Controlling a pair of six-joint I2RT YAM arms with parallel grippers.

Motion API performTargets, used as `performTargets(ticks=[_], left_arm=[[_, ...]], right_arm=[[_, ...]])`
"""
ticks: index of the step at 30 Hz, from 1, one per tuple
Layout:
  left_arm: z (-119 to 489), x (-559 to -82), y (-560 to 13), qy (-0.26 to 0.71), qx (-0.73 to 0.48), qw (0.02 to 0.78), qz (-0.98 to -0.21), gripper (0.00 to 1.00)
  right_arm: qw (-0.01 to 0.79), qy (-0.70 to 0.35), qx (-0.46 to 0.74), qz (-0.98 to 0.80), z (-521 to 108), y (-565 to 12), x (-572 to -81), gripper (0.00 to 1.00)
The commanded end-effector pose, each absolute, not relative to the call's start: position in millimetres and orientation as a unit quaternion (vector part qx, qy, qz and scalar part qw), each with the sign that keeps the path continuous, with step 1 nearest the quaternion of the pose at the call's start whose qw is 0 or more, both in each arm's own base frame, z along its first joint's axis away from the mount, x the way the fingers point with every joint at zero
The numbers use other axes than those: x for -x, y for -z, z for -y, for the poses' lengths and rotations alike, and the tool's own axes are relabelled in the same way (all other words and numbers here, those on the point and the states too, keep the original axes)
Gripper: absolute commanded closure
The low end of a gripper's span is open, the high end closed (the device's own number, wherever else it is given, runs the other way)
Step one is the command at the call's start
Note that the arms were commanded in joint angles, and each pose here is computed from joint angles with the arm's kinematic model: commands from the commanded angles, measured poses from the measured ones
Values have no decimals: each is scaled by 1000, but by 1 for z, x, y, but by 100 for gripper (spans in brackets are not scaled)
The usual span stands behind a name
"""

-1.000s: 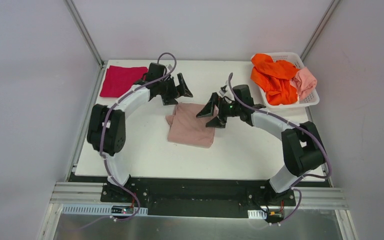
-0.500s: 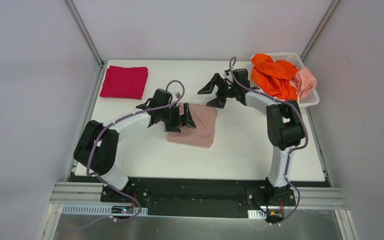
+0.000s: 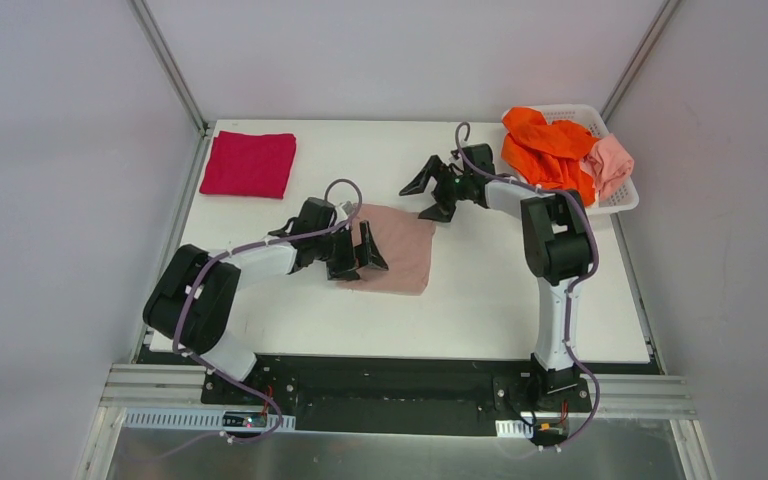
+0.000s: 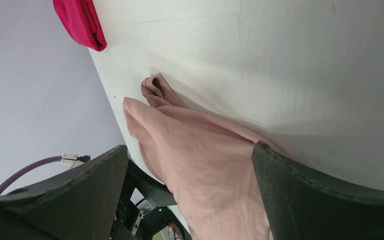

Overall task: Fold and stack the t-shirts
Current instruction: Fold the long partially folded tshirt into a neat square

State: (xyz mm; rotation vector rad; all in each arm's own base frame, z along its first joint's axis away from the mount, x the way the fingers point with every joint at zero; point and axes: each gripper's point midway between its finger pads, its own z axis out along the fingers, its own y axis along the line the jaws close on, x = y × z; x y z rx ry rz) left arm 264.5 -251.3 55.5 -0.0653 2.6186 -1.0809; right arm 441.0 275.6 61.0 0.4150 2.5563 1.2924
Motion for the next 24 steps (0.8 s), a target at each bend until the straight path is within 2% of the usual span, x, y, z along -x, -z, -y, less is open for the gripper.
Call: performTargets(ticks=[1, 7, 11, 13, 19, 24], left_arm=[[244, -249, -55, 370, 34, 146, -917, 1], [244, -257, -116, 383, -14, 224, -896, 1], [208, -273, -140, 291, 9, 302, -908, 1], [188, -282, -140, 241, 38, 313, -918, 1], [169, -322, -131, 208, 66, 302, -928, 1], [185, -347, -115, 223, 43, 263, -938, 1]], right_arm=[[135, -416, -138, -889, -270, -49, -449, 1], [185, -397, -92, -894, -263, -115, -457, 0], [249, -330, -93, -906, -234, -152, -452, 0], [269, -309, -99, -907, -220, -162, -436, 0], [284, -264, -120, -914, -180, -152, -364, 0], [297, -229, -149, -915, -151, -143, -318, 0]])
